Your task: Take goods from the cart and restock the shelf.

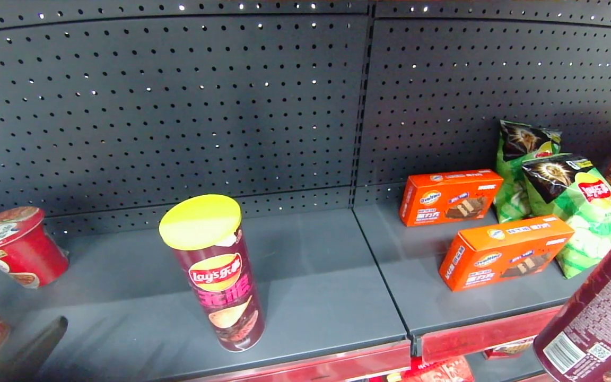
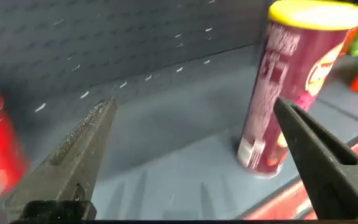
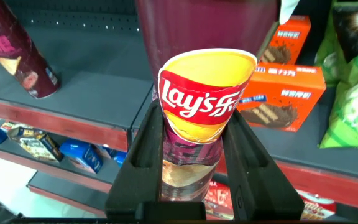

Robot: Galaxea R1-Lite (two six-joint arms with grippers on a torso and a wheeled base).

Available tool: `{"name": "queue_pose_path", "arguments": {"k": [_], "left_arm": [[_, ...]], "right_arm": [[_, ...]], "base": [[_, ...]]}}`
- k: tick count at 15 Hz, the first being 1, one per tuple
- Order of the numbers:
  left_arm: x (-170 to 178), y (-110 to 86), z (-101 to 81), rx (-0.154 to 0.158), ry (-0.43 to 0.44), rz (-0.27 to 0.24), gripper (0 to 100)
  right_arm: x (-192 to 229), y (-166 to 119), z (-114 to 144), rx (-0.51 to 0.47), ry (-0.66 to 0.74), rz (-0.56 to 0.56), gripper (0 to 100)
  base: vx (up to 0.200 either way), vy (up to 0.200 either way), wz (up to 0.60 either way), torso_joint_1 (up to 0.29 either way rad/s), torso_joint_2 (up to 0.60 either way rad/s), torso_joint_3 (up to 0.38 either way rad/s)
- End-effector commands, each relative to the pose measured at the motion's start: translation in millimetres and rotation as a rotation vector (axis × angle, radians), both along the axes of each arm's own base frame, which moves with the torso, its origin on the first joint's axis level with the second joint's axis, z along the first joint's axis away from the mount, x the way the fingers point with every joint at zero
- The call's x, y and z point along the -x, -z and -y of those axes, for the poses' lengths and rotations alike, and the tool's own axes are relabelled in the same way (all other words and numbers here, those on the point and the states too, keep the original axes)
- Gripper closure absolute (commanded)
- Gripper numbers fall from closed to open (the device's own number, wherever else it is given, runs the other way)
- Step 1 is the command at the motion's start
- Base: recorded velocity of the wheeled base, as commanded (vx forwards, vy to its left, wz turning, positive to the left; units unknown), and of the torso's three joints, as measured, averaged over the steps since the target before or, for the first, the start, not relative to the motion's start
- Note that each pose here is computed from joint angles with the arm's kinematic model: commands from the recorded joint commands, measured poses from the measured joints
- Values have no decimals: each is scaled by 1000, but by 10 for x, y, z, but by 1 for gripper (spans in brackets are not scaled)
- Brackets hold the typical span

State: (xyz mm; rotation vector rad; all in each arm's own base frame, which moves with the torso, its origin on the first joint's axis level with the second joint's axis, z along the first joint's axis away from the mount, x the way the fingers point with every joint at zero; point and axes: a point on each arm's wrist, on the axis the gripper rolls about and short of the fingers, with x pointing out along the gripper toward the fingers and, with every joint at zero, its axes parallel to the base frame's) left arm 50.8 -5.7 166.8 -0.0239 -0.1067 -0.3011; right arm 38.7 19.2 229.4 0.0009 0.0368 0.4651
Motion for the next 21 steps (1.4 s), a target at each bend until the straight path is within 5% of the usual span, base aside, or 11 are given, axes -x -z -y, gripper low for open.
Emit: {"name": "queue_pose_path", "arguments": {"k": [1, 3, 5, 8, 14, 17, 18, 21], "left_arm": [[509, 90, -4, 4, -107, 71, 0], [844, 277, 12, 11, -217, 32, 0], [828, 281, -29, 34, -394, 23, 0], [698, 611, -63, -10, -495, -29, 0], [660, 842, -67, -36, -497, -154, 0], [661, 862, -63, -38, -481, -174, 0], [660, 898, -47, -39, -407, -210, 0], [660, 893, -41, -57, -370, -206, 0]], "right_arm": [[-3, -53, 0, -5, 4, 13, 100], [7, -97, 8, -11, 10, 29, 100], [21, -108, 17, -15, 16, 37, 100], [24, -122, 20, -19, 20, 50, 100], [24, -131, 20, -25, 19, 58, 100], [21, -126, 16, -24, 13, 55, 100], [20, -117, 12, -24, 4, 52, 100], [-6, -125, -3, -24, -4, 55, 100]], "base": [[0, 0, 0, 0, 0, 0], [0, 0, 0, 0, 0, 0], [0, 0, 0, 0, 0, 0], [0, 0, 0, 0, 0, 0], [0, 0, 0, 0, 0, 0], [0, 0, 0, 0, 0, 0], [0, 0, 0, 0, 0, 0], [0, 0, 0, 0, 0, 0]]}}
